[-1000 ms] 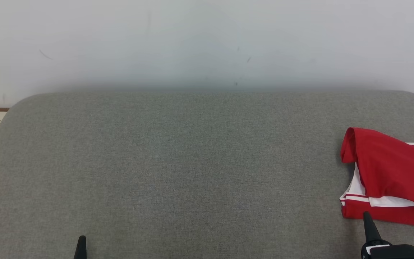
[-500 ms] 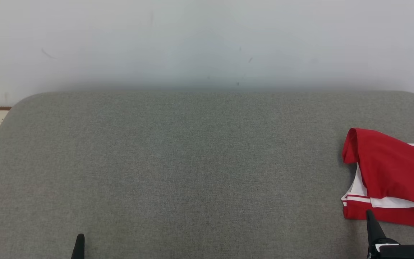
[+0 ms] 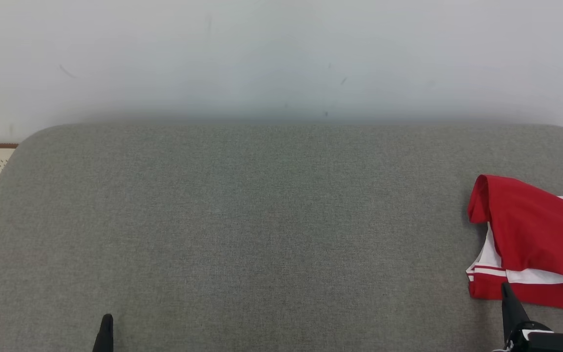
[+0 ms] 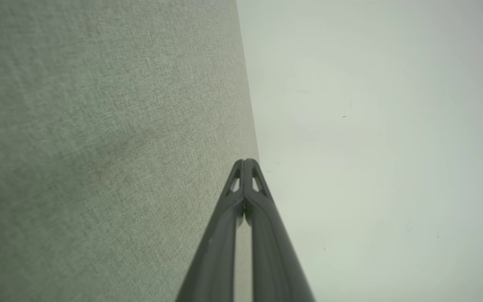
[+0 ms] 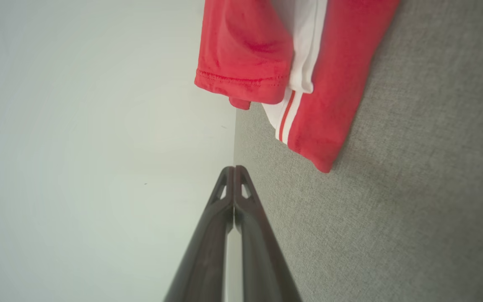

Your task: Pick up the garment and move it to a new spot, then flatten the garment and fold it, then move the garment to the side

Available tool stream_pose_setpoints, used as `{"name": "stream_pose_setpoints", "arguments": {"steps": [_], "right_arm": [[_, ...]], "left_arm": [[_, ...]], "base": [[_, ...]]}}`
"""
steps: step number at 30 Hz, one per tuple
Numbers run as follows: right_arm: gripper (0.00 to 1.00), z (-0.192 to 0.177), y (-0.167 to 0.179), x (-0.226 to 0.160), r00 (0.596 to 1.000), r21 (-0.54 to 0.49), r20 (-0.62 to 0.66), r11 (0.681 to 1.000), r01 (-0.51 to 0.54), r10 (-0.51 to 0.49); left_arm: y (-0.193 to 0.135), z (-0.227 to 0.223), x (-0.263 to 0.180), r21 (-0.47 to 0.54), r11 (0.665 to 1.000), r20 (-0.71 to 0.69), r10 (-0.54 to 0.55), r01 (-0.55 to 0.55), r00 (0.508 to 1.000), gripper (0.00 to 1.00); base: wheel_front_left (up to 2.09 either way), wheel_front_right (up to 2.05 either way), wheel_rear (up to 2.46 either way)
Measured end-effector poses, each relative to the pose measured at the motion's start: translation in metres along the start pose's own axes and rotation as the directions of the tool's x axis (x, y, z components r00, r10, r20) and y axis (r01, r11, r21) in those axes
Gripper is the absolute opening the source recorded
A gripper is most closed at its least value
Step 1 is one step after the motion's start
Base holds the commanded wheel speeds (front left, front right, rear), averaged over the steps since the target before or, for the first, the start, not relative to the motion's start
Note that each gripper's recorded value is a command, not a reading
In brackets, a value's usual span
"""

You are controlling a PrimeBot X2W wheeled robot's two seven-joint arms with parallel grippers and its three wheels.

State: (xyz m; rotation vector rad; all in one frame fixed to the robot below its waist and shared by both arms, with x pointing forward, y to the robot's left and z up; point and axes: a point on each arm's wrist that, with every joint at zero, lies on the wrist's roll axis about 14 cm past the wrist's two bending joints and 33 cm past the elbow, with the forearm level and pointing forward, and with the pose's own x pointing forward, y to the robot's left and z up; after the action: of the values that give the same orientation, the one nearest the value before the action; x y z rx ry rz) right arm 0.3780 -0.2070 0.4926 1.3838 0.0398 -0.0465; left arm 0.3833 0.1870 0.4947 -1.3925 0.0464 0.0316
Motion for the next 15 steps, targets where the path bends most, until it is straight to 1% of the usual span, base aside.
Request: {"name": "stream_pose_setpoints", "arguments": {"steps": [15], "right_arm": [[0.0, 0.0028, 0.0081, 0.0034, 0.999, 0.126, 0.003, 0.991, -0.033, 0.033]], "left_arm": [[-0.0063, 0.0038, 0.0008, -0.122, 0.992, 0.005, -0.029, 0.029, 1.0, 0.0]], "base": [[0.0, 0.0, 0.0]]}}
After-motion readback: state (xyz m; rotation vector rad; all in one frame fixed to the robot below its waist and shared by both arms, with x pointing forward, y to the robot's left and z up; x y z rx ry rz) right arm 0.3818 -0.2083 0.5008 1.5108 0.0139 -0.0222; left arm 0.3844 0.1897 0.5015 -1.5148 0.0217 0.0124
